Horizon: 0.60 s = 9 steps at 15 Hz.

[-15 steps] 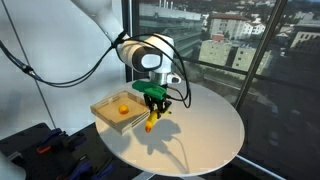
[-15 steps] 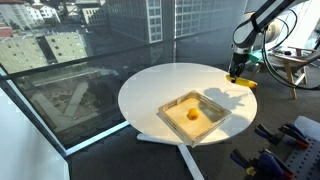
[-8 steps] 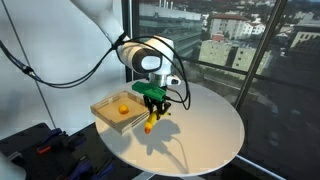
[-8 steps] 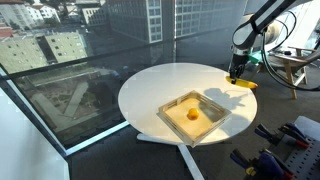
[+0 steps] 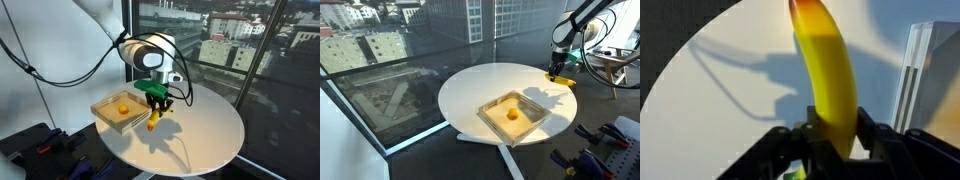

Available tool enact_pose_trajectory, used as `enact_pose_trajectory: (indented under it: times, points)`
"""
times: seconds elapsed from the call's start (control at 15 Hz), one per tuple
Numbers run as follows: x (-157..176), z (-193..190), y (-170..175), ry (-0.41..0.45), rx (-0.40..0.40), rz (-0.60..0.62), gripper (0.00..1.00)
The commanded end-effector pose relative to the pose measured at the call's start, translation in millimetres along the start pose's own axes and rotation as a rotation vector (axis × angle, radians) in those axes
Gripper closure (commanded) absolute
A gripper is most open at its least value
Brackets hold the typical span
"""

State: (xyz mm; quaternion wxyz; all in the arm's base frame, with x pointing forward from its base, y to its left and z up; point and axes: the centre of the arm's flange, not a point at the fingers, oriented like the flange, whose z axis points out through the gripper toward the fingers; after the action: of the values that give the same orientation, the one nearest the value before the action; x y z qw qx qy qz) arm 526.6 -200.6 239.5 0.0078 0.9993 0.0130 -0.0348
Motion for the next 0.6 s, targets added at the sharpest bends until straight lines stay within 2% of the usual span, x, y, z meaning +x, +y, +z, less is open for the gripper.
enact_pose_trajectory:
  times: [0.0,0.53]
  points:
    - [5,-20,2,0.028,-0.003,0.006,0.84]
    - [14,-48,-2,0.075,-0.005,-0.014,0.84]
